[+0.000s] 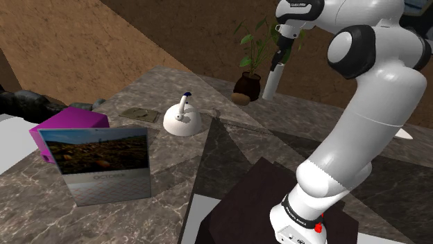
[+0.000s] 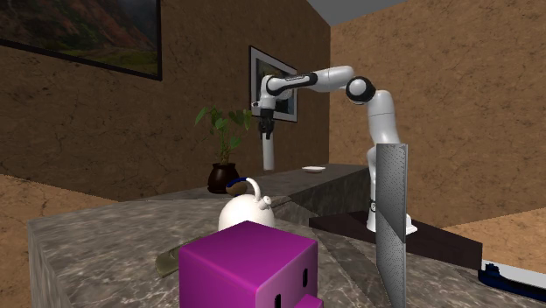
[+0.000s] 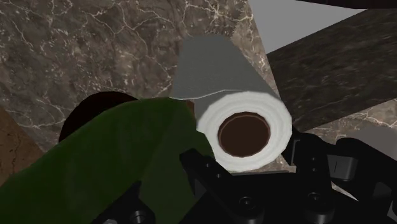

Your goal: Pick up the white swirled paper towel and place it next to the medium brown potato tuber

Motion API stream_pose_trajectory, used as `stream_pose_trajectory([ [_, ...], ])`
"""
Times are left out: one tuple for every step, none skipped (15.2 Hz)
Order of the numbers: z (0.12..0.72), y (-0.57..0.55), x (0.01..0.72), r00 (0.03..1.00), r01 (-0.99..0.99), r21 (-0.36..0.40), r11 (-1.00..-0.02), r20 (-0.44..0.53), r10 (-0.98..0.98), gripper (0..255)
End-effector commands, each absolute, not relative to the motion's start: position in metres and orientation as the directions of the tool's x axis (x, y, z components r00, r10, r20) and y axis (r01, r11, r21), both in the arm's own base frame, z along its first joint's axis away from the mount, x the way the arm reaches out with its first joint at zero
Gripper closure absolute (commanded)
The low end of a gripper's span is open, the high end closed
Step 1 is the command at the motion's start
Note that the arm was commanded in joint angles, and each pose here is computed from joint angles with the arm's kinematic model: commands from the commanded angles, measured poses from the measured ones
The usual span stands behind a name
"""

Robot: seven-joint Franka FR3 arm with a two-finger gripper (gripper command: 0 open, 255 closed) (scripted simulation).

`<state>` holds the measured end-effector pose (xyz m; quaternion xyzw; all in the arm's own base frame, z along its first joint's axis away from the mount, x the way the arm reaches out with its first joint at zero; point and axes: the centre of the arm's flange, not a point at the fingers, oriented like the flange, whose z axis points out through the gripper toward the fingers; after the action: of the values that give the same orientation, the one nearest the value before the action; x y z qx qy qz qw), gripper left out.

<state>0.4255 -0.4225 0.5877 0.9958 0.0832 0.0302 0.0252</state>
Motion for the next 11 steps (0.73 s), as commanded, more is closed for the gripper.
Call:
stream_pose_trajectory([
  [0.587,-0.448,0.415,0.984,0.165,0.056,-0.985,0.056,0.168,255],
  [0.587,-0.461,0.411,0.984,0.165,0.056,-0.985,0.056,0.168,255],
  [0.587,-0.476,0.406,0.984,0.165,0.056,-0.985,0.056,0.168,255],
  [0.582,-0.476,0.406,0.984,0.165,0.056,-0.985,0.056,0.168,255],
  [0.577,-0.476,0.406,0.984,0.165,0.056,-0.985,0.056,0.168,255],
  [0.571,-0.476,0.406,0.984,0.165,0.056,-0.985,0.056,0.168,255],
  [0.566,-0.476,0.406,0.984,0.165,0.056,-0.985,0.056,0.168,255],
  [0.561,-0.476,0.406,0.984,0.165,0.056,-0.985,0.056,0.168,255],
  [0.556,-0.476,0.406,0.984,0.165,0.056,-0.985,0.056,0.168,255],
  [0.550,-0.476,0.406,0.984,0.165,0.056,-0.985,0.056,0.168,255],
  [0.545,-0.476,0.406,0.984,0.165,0.056,-0.985,0.056,0.168,255],
])
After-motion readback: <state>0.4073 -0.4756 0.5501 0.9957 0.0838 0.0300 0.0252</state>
